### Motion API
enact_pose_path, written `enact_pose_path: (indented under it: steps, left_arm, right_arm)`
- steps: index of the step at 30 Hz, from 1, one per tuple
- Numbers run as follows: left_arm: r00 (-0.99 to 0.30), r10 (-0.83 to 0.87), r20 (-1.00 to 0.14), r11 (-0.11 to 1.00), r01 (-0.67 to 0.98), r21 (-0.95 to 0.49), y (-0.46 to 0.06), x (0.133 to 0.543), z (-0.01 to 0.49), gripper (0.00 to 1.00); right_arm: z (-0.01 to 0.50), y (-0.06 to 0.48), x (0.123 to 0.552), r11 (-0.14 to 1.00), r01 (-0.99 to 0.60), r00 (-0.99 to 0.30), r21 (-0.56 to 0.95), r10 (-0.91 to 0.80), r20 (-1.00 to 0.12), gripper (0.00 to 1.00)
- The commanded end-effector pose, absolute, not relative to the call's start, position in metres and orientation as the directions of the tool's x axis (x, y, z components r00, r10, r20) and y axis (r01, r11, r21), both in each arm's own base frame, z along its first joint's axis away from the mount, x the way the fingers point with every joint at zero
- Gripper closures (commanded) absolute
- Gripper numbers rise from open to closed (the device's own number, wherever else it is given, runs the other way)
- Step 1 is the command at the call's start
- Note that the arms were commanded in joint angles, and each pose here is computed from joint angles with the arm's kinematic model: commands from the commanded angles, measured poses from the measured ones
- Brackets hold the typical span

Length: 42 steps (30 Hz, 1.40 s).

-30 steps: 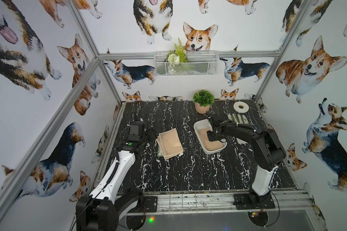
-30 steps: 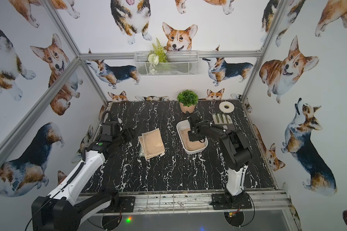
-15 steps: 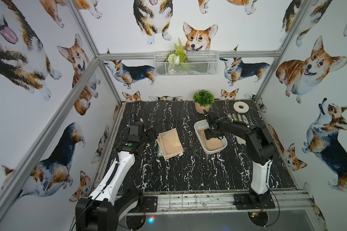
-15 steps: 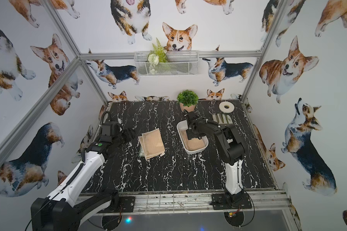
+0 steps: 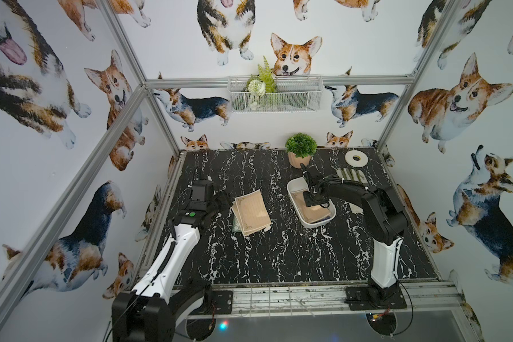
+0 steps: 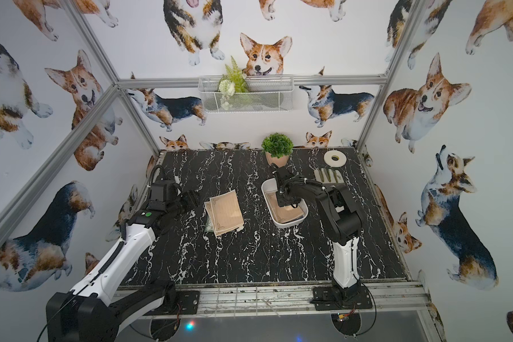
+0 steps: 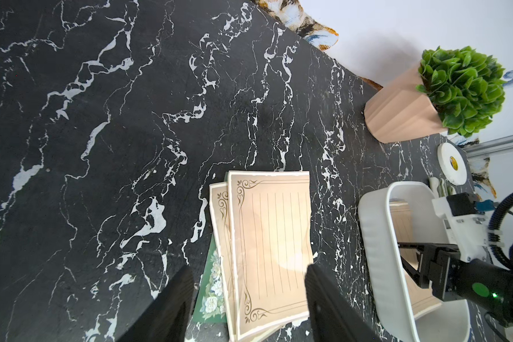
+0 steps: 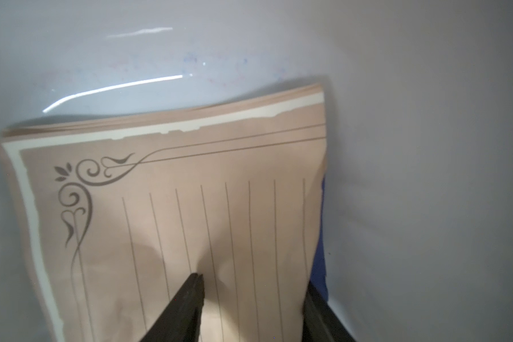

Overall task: Take out the stationery paper from the storage box
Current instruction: Pick up multiple sheets of stationery from the storage box.

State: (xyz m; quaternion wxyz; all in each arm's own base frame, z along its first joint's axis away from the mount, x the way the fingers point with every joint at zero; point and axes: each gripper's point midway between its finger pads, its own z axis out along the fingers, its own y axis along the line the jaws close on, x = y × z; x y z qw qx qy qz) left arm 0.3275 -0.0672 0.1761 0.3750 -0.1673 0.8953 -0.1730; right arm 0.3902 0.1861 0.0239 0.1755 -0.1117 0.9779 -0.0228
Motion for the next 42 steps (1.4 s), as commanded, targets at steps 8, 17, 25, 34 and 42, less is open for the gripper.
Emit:
enact_pose_path:
  steps: [8,17,25,34,42]
  left_arm:
    - [-0.656,-0.445,-0.61,0.866,-0.142,-0.479,-0.075,0.331,0.181,0.37]
    - [-0.712,-0.447,-0.542,0.784,-0.021,-0.62,-0.113,0.34,0.179,0.37]
    - [-0.789,-0.44,-0.43,0.5,0.183,-0.847,-0.187,0.357,0.184,0.36]
    - [-0.767,-0.44,-0.467,0.411,0.291,-0.864,-0.247,0.359,0.193,0.36]
    - [-0.795,-0.438,-0.42,0.289,0.318,-0.903,-0.29,0.359,0.19,0.36]
  right_arm:
    - [0.051,0.173,0.38,0.977,-0.185,-0.91,-0.106,-0.212,-0.355,0.81]
    - [0.108,0.173,0.384,0.983,-0.168,-0.865,-0.072,-0.182,-0.468,1.0]
    - [0.159,0.174,0.372,0.99,-0.143,-0.831,0.016,-0.112,-0.545,1.0]
    - [0.187,0.185,0.362,0.982,-0.132,-0.814,0.136,-0.029,-0.581,1.0]
    - [0.199,0.205,0.365,0.964,-0.161,-0.803,0.21,-0.005,-0.596,1.0]
